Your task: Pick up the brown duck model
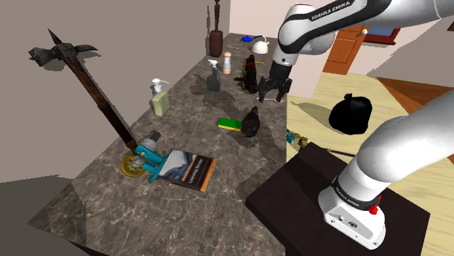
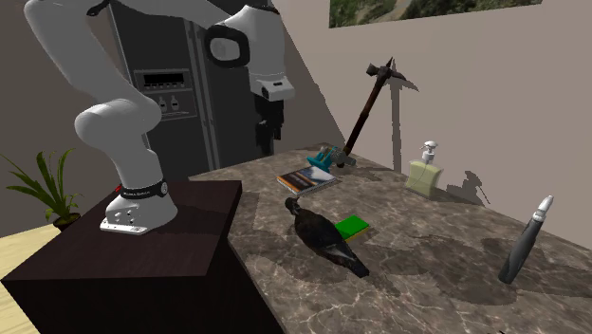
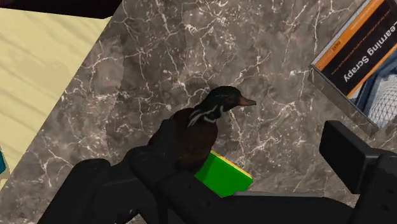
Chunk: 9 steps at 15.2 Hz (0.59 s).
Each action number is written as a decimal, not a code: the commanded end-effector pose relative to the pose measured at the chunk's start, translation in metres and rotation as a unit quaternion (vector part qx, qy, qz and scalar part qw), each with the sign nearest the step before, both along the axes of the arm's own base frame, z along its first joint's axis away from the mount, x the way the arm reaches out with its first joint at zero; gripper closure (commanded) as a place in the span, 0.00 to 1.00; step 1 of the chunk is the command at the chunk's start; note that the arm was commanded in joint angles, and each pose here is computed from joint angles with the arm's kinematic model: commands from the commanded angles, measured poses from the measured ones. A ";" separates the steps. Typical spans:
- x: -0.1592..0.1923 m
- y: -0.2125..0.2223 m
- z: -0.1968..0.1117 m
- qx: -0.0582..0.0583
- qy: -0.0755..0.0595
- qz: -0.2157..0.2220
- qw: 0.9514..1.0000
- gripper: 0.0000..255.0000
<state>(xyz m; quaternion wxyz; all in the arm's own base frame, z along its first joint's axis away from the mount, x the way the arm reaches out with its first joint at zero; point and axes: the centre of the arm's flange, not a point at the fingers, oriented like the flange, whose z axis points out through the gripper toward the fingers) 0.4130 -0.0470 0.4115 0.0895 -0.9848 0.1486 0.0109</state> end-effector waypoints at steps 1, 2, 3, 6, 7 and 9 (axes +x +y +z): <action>0.013 -0.005 -0.025 0.012 0.006 -0.026 1.000 0.00; 0.018 -0.008 -0.037 0.018 0.009 -0.038 0.999 0.00; 0.023 -0.012 -0.049 0.024 0.012 -0.050 0.998 0.00; 0.039 -0.022 -0.087 0.042 0.021 -0.086 0.995 0.00; 0.043 -0.026 -0.100 0.048 0.024 -0.098 0.994 0.00; 0.052 -0.032 -0.125 0.060 0.030 -0.122 0.990 0.00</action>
